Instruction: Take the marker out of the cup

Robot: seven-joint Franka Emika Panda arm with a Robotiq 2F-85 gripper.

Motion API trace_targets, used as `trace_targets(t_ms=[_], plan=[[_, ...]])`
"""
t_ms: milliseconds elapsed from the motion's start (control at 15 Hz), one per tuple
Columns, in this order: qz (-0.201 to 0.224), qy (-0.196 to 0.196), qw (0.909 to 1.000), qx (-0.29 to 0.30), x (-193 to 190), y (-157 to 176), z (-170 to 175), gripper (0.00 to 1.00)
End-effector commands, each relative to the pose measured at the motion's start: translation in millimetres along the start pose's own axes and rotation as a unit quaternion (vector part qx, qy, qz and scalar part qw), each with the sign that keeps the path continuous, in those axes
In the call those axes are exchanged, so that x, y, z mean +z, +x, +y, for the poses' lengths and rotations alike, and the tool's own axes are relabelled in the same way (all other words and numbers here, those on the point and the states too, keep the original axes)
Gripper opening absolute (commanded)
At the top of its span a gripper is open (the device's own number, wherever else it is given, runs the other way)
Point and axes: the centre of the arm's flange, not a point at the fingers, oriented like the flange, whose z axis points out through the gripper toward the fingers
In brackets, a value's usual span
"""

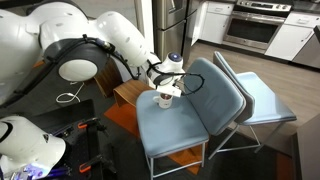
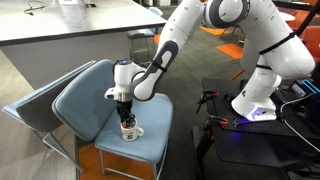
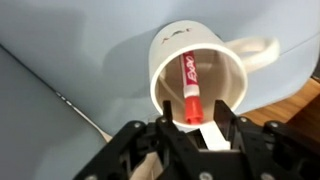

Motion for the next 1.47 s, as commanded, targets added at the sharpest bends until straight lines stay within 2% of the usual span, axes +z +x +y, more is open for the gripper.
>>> trace_targets(t_ms=[0,333,667,867,1000,1133,1200,1267,1333,1400], plan=[[0.014,0.016,0.9997,-0.01,3,2,5,0.5],[0.014,0.02,0.9997,-0.007,7,0,0,0.46],[0.014,0.021,0.9997,-0.005,10,-5,-4,0.48],[0.007,0.03,0.9995,-0.003,21,-10,-8,0.43],[0.005,0.037,0.9993,-0.002,31,-13,-9,0.38],[0.006,0.04,0.9992,-0.001,37,-14,-11,0.28],[0.007,0.039,0.9992,-0.001,36,-13,-11,0.11],[0.006,0.038,0.9992,0.002,35,-13,-13,0.03],[0.007,0.035,0.9994,0.002,33,-12,-14,0.0],[0.004,0.032,0.9995,0.003,29,-11,-16,0.04]])
